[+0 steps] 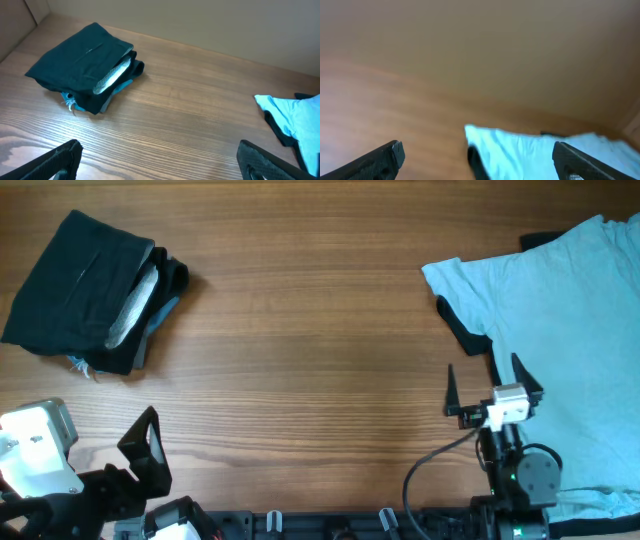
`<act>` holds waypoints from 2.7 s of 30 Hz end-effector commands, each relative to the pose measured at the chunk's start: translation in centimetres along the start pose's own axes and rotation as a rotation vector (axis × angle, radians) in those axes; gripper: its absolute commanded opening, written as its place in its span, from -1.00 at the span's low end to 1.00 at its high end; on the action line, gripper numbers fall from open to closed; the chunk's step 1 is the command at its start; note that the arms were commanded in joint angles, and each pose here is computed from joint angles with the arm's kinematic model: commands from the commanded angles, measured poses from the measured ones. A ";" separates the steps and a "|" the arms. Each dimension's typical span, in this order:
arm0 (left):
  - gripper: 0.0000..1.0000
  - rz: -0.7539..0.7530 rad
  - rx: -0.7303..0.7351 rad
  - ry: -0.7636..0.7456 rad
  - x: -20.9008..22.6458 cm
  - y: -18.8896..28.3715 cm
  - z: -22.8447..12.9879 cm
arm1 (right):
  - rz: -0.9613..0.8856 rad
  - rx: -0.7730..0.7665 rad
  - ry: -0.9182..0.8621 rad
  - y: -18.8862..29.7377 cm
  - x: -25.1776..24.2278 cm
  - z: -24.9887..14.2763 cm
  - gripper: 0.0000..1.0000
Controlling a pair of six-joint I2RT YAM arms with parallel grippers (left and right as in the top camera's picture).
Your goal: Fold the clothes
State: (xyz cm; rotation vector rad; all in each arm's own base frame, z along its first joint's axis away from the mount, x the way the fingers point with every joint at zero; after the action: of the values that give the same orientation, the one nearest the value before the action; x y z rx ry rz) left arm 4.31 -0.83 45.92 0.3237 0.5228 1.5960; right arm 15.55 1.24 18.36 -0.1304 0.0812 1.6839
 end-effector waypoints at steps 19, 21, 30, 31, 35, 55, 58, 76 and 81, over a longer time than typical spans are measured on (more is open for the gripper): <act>1.00 0.000 -0.005 -0.021 0.0 0.1 -0.1 | 0.030 0.013 -0.134 0.0 0.3 -0.7 0.99; 1.00 0.000 -0.005 -0.021 0.0 0.1 -0.1 | 0.030 0.013 -0.134 0.0 0.3 -0.7 0.99; 1.00 0.000 -0.005 -0.021 0.0 0.1 -0.1 | 0.030 0.013 -0.134 0.0 0.3 -0.7 0.99; 1.00 0.000 -0.006 -0.021 0.0 0.1 -0.1 | 0.030 0.013 -0.134 0.0 0.3 -0.7 0.99; 1.00 0.000 -0.006 -0.021 0.0 0.1 -0.1 | 0.030 0.013 -0.134 0.0 0.3 -0.7 1.00; 1.00 -0.227 -0.306 -0.185 -0.4 -8.7 0.2 | 0.030 0.013 -0.134 0.0 0.3 -0.7 1.00; 1.00 -0.244 -0.332 -0.197 -0.2 -11.5 -2.5 | 0.030 0.013 -0.134 0.0 0.3 -0.7 1.00; 1.00 -0.266 -0.514 -0.243 1.1 -21.4 -16.4 | 0.030 0.013 -0.134 0.0 0.3 -0.7 1.00; 1.00 -0.290 -0.531 -0.254 1.0 -24.1 -18.8 | 0.030 0.012 -0.134 0.0 0.3 -0.7 0.99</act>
State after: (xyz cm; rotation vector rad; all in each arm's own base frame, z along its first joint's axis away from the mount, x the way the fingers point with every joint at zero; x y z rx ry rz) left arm 14.92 -1.45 20.11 0.0202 -0.0855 1.3384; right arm 15.65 1.40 17.49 -0.0093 0.0124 1.7066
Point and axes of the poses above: each gripper's point midway between its finger pads, its own y axis back along the fingers, its own x axis along the line the jaws close on, z = x × y, the point moved 9 cm from there along y, back along the fingers, and after that the axes turned 5 degrees about -y, right-handed, at the moved point
